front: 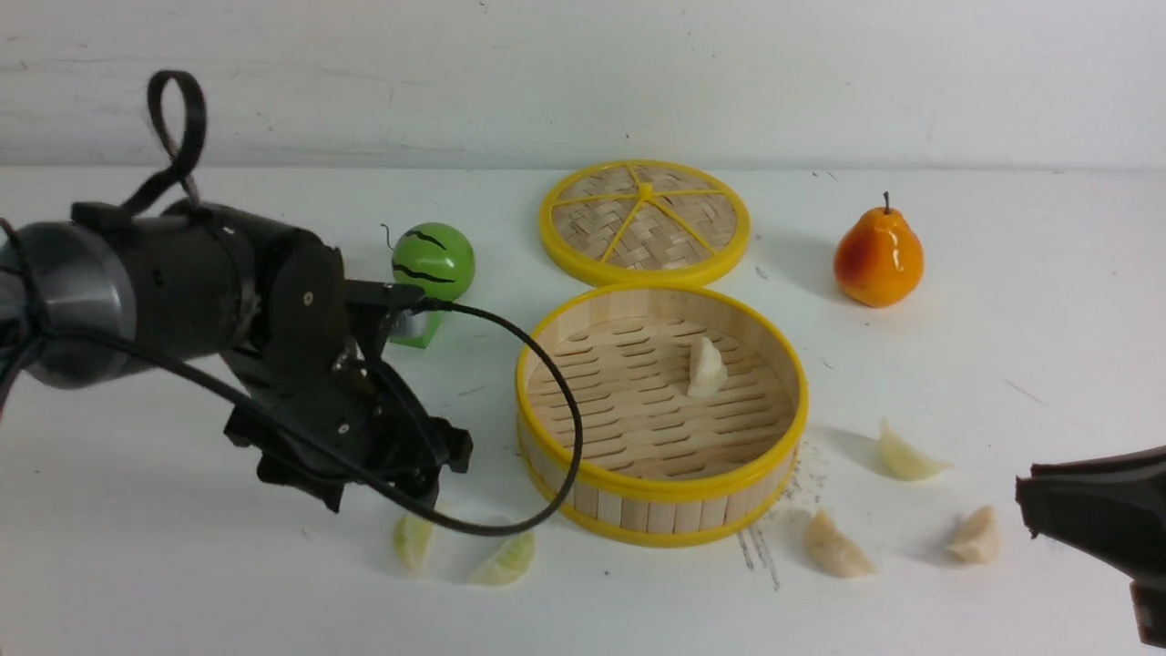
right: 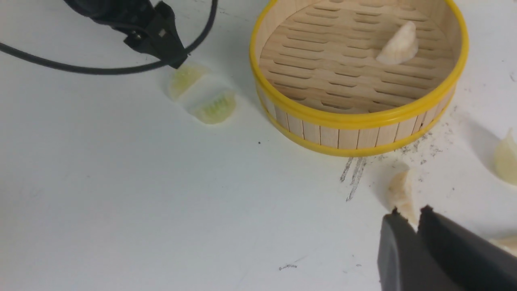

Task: Put the dumplings into the steamer on the white table.
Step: 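Reach for and grasp a dumpling on the table with the left gripper, then place the dumpling into the bamboo steamer basket with the left gripper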

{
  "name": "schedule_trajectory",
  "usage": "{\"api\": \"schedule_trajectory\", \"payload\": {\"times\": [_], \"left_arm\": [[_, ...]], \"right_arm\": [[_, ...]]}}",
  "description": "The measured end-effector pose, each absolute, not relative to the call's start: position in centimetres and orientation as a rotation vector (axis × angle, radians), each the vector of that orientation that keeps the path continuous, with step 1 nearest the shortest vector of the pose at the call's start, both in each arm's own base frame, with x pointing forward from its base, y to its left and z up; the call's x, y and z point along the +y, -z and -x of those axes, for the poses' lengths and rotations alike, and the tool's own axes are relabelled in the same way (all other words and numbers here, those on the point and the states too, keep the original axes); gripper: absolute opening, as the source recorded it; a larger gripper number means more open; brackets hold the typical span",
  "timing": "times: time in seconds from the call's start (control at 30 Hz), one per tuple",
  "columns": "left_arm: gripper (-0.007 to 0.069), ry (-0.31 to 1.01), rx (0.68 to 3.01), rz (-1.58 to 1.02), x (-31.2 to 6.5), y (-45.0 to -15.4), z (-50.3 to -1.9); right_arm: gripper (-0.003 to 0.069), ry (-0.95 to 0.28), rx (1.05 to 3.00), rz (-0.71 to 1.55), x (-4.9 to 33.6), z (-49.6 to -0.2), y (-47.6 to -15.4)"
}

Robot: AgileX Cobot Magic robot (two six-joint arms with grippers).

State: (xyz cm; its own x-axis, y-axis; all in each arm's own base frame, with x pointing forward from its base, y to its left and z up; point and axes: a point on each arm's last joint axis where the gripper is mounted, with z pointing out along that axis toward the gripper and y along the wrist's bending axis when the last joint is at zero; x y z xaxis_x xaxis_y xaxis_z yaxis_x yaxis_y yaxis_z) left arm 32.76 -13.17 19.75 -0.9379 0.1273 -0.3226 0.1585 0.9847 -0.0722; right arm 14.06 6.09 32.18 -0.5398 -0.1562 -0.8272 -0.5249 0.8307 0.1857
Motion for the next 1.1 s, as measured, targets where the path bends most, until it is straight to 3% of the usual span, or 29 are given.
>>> {"api": "schedule_trajectory", "payload": {"times": [0.2, 0.3, 0.33, 0.4, 0.5, 0.8, 0.97, 1.1], "left_arm": [[0.0528, 0.155, 2.881, -0.172, -13.7, -16.5, -33.4], [0.0405, 0.145, 2.892, -0.182, -13.7, -16.3, -33.5], [0.028, 0.142, 2.904, -0.182, -13.7, -16.3, -33.5], [0.018, 0.141, 2.929, -0.178, -13.8, -16.8, -33.5], [0.0202, 0.156, 2.937, -0.181, -14.3, -19.0, -33.9], [0.0202, 0.337, 2.597, -0.333, -20.9, -31.0, -36.5], [0.0202, 0.401, 2.546, -0.352, -23.8, -31.1, -39.0], [0.0202, 0.409, 2.588, -0.334, -25.7, -27.3, -41.9]], "right_arm": [[0.0073, -0.526, 2.119, 0.497, 6.1, -14.1, -32.2], [0.0074, -0.526, 2.119, 0.497, 6.1, -14.1, -32.2], [0.0076, -0.526, 2.119, 0.497, 6.1, -14.1, -32.2], [0.0076, -0.526, 2.119, 0.497, 6.1, -14.1, -32.2], [0.0079, -0.526, 2.119, 0.497, 6.1, -14.1, -32.2], [0.009, -0.518, 2.109, 0.488, 6.0, -14.2, -32.3], [0.0093, -0.518, 2.109, 0.488, 6.0, -14.2, -32.2], [0.0095, -0.51, 2.111, 0.493, 6.0, -14.2, -32.2]]}}
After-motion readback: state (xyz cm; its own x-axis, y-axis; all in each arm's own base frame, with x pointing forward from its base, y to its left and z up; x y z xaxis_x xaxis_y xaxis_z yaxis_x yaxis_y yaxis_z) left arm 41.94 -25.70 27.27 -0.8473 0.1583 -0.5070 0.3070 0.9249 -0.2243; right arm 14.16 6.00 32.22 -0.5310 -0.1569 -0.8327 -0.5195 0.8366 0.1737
